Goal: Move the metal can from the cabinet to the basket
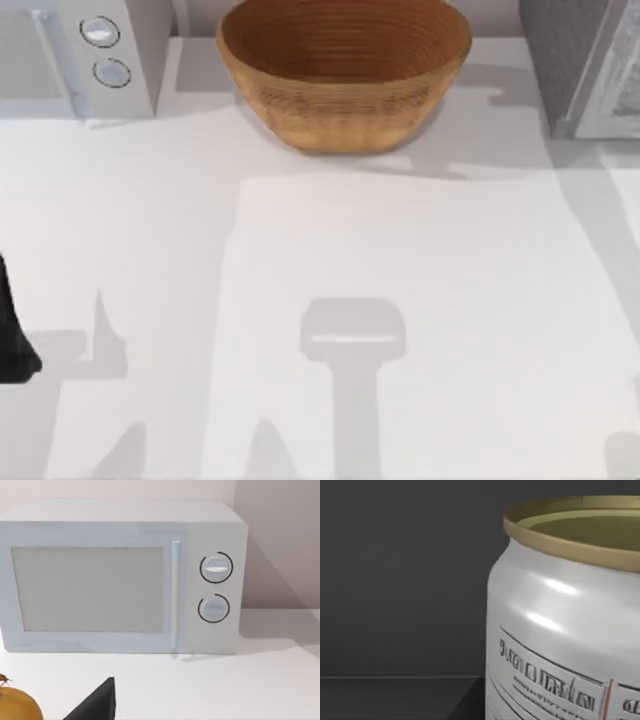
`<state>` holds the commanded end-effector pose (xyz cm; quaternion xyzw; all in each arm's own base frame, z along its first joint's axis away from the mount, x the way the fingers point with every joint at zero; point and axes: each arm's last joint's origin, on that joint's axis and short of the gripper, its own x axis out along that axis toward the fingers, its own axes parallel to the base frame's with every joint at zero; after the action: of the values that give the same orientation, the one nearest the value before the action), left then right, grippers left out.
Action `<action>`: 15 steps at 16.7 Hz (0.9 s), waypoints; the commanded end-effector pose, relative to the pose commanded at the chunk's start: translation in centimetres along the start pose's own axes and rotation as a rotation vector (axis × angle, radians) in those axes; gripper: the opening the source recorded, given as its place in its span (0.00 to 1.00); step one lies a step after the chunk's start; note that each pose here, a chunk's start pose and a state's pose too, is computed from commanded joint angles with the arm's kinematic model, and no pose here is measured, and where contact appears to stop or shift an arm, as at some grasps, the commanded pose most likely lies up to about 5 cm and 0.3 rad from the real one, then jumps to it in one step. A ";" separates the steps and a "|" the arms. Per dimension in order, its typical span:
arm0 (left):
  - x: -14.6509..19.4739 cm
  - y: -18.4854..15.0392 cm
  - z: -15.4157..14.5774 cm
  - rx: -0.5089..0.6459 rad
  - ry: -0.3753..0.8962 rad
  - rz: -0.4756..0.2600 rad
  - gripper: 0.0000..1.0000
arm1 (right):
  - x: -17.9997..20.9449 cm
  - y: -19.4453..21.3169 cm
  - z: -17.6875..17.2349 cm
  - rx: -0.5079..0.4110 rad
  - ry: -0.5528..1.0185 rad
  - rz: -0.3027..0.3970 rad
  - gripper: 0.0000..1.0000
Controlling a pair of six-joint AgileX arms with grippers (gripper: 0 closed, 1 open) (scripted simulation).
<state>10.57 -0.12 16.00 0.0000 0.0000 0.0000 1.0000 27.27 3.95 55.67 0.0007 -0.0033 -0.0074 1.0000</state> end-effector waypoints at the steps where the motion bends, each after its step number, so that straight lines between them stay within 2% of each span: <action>1: 0.0 0.0 0.0 0.000 0.000 0.000 1.00 | -1.5 -0.1 0.4 0.000 0.000 0.000 0.00; 5: 0.0 0.0 0.0 0.000 0.000 0.000 1.00 | -5.5 -0.4 1.1 0.001 -0.003 0.000 0.00; 11: 0.0 0.0 0.0 0.000 0.000 0.000 1.00 | -5.6 -0.5 1.0 0.001 -0.004 -0.003 0.00; 15: 0.0 0.0 0.0 0.000 0.000 0.000 1.00 | -9.2 -1.4 0.9 -0.003 -0.094 0.013 0.00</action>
<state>10.57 -0.12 16.00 0.0000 0.0000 0.0000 1.0000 18.05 2.73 56.51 -0.0011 -0.0500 -0.0011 0.9987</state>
